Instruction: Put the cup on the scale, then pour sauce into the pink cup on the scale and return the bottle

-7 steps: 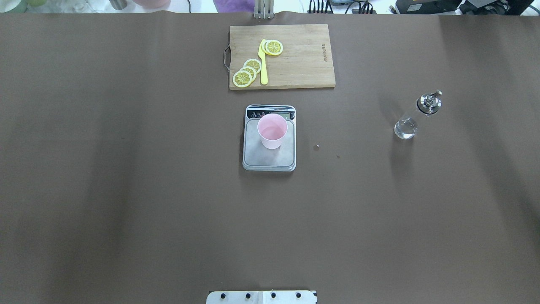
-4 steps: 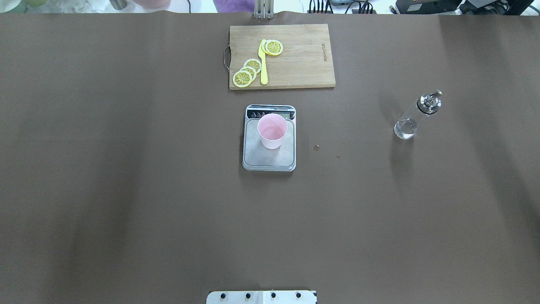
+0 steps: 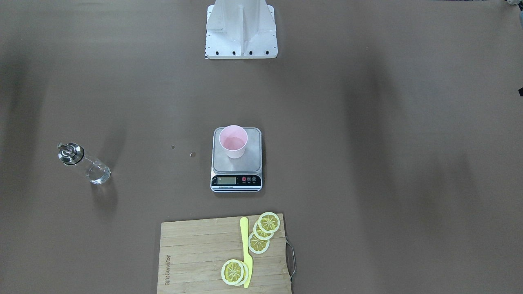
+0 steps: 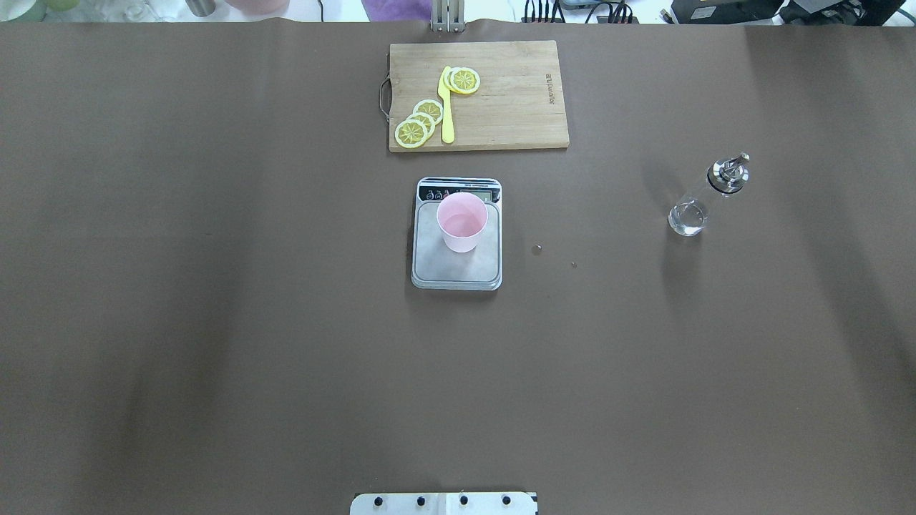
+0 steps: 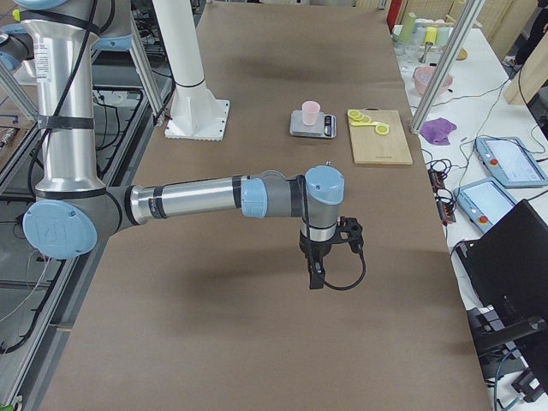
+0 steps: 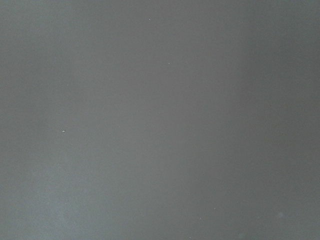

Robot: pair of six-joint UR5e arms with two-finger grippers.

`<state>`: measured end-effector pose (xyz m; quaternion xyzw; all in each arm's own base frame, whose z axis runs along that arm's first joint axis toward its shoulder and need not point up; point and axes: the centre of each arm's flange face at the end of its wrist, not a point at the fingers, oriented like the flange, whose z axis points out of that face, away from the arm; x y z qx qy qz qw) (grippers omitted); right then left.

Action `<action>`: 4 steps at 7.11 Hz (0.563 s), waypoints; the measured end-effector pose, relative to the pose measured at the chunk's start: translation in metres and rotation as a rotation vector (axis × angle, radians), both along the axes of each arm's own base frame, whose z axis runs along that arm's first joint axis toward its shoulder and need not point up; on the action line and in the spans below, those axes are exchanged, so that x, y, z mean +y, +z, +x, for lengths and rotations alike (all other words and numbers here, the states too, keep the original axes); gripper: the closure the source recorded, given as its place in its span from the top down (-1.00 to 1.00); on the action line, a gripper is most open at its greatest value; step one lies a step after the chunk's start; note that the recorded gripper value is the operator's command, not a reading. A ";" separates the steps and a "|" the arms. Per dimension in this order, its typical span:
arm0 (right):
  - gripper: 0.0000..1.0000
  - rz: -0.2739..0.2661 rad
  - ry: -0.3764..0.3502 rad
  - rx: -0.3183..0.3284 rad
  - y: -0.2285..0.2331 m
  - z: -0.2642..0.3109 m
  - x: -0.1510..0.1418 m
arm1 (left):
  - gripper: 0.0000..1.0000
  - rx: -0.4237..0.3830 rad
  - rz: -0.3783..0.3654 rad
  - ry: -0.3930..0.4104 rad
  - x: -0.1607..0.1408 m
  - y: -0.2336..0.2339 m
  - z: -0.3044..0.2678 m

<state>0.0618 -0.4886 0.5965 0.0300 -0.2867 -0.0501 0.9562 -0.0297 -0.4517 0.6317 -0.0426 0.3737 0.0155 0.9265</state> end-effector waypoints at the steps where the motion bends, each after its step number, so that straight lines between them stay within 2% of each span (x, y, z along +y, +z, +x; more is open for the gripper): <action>1: 1.00 0.006 0.001 0.003 -0.003 0.000 0.000 | 0.96 -0.001 0.004 0.001 -0.002 -0.001 0.000; 4: 1.00 0.021 0.001 -0.002 -0.011 0.000 0.001 | 0.96 -0.011 0.006 0.005 -0.006 -0.001 0.002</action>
